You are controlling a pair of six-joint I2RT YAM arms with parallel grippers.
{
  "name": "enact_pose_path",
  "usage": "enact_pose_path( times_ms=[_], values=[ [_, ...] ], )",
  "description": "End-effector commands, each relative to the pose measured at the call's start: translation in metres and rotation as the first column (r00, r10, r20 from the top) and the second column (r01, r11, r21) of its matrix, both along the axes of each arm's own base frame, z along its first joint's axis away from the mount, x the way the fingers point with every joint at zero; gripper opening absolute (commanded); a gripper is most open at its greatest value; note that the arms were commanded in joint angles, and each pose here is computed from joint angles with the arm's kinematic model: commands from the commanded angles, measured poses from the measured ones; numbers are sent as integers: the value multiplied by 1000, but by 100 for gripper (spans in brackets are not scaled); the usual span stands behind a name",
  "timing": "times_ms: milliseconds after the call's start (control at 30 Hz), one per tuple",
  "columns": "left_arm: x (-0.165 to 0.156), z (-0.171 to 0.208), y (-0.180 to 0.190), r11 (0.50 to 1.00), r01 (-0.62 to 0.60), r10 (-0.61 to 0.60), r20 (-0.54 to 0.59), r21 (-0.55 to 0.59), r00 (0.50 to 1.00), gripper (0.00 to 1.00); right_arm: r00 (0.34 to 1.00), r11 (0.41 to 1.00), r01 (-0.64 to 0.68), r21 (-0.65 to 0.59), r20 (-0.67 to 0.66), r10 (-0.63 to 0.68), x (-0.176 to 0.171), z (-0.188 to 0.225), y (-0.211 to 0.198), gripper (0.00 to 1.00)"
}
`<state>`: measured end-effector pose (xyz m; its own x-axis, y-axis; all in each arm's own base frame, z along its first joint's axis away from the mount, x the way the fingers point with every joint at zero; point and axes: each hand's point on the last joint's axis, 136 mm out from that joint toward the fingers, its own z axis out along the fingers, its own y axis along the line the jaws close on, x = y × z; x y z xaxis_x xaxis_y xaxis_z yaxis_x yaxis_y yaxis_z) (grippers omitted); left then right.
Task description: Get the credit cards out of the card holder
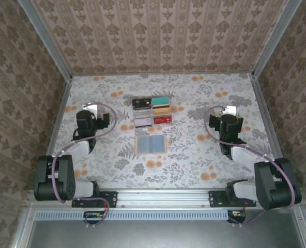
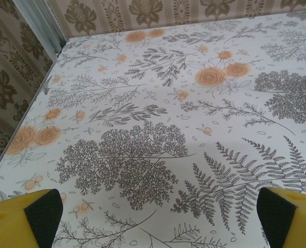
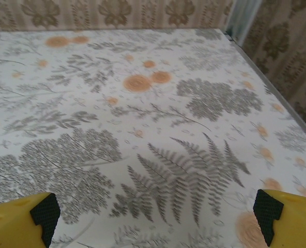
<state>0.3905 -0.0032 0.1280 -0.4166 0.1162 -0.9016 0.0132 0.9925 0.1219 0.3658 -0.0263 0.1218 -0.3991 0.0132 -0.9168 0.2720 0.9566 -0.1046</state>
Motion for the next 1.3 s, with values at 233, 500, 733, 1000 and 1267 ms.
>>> enact_pose_path(
  times_ms=[233,500,733,1000,1267],
  values=[
    [7,-9,-2,999,32,-30,61,-31,998,100,989,991,-126,39,81,122,25,-3,14,100],
    [8,-31,-6,996,73,-70,72,-47,995,100,982,984,-172,49,82,168,31,-21,20,100],
    [9,-34,-5,996,72,-69,66,-45,995,100,983,985,-167,50,82,163,32,-22,19,100],
    [9,-34,-4,999,46,-44,64,-23,997,100,983,983,-170,74,76,165,33,-23,16,100],
    [10,-34,-3,998,47,-45,62,-32,997,100,984,983,-170,74,76,164,33,-23,16,100]
  ],
)
